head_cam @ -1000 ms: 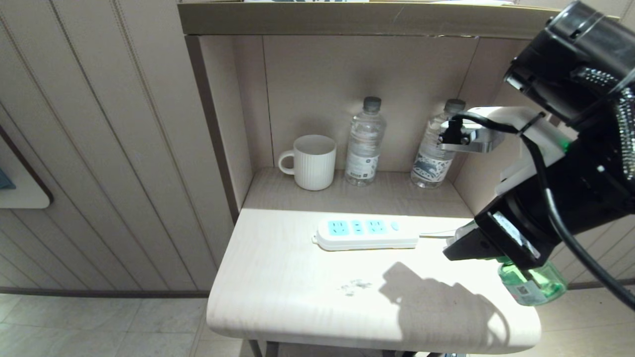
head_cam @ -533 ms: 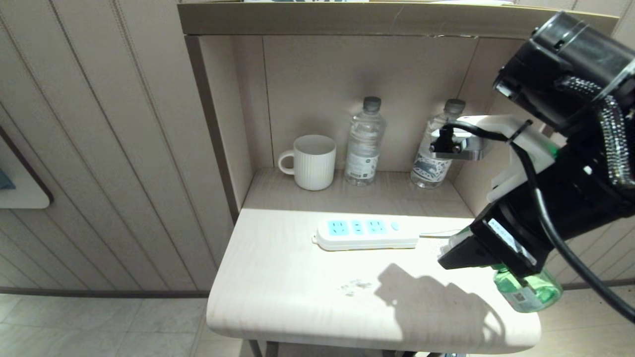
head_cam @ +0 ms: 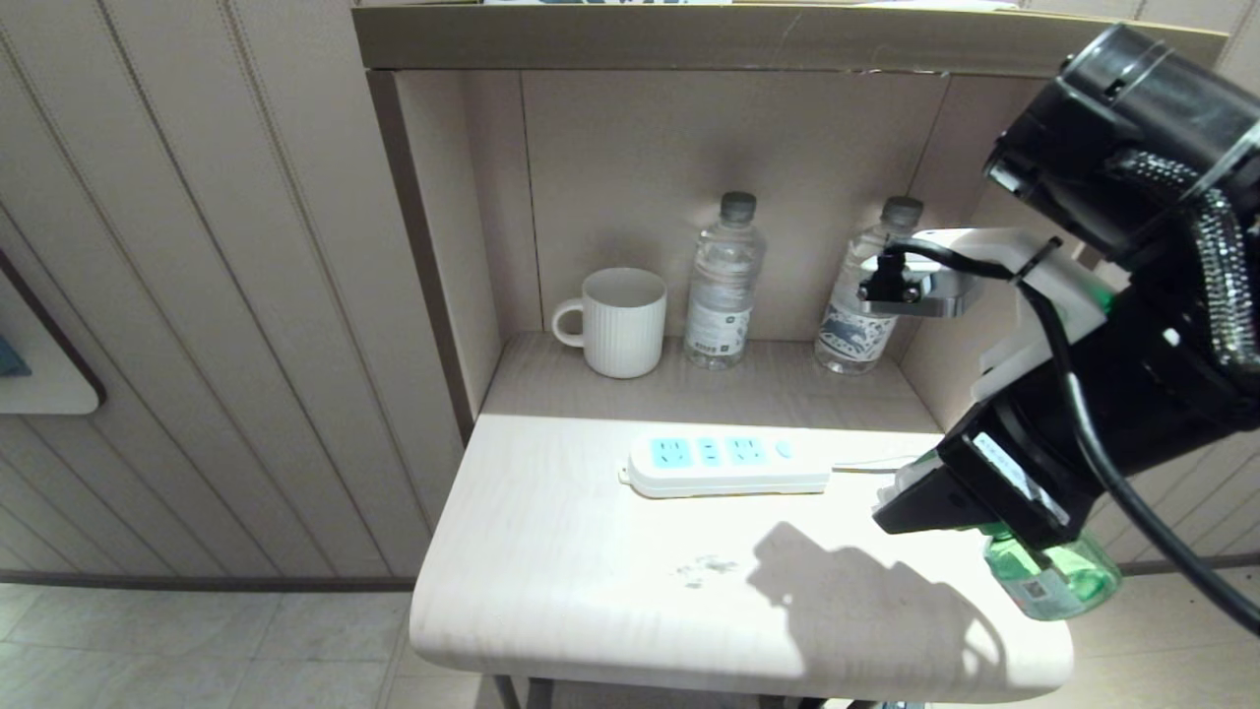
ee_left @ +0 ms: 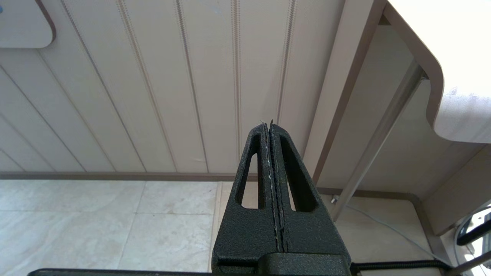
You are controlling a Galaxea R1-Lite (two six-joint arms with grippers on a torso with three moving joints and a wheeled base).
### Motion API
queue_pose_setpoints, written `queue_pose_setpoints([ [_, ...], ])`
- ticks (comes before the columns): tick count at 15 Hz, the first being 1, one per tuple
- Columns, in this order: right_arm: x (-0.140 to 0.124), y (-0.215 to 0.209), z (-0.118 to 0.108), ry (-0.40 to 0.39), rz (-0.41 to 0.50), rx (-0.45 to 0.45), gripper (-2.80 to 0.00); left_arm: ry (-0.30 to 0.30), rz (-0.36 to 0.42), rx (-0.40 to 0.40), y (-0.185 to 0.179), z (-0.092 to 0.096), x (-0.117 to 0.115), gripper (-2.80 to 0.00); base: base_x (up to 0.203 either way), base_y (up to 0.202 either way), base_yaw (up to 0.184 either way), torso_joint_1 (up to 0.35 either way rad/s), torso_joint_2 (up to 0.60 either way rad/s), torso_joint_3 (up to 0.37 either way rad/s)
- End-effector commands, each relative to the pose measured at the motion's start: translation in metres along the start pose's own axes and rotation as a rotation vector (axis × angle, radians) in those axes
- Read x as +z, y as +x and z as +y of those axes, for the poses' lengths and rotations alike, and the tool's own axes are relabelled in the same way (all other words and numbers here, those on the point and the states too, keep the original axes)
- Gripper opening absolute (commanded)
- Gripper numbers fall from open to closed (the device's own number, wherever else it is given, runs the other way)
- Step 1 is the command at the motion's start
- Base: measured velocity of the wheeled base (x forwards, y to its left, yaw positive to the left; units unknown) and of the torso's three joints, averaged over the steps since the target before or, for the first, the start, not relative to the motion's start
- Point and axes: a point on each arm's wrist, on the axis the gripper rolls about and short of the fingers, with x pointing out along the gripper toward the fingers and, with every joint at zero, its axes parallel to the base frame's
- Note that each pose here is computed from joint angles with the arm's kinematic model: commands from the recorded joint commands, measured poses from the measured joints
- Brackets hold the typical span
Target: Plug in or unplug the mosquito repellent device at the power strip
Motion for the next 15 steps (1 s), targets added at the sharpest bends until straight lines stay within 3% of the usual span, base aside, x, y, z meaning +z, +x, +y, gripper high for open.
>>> queue_pose_setpoints([
  [1, -0.0010, -0.0004, 0.0003, -0.002, 0.007, 0.000, -2.80, 0.000, 0.002, 0.000, 0.0001, 0.0000, 0.0000, -2.80, 0.000, 0.000, 0.000, 0.000, 0.00, 0.000],
  [8, -0.0008, 0.0039, 0.0000, 0.004, 0.017, -0.007, -2.80, 0.000, 0.002, 0.000, 0.0001, 0.0000, 0.0000, -2.80, 0.000, 0.000, 0.000, 0.003, 0.00, -0.003],
  [15, -0.0003, 0.0051, -0.0003, 0.005, 0.021, -0.007, -2.80, 0.000, 0.001, -0.001, 0.0001, 0.0000, 0.0000, -2.80, 0.000, 0.000, 0.000, 0.178, -0.41, -0.236],
])
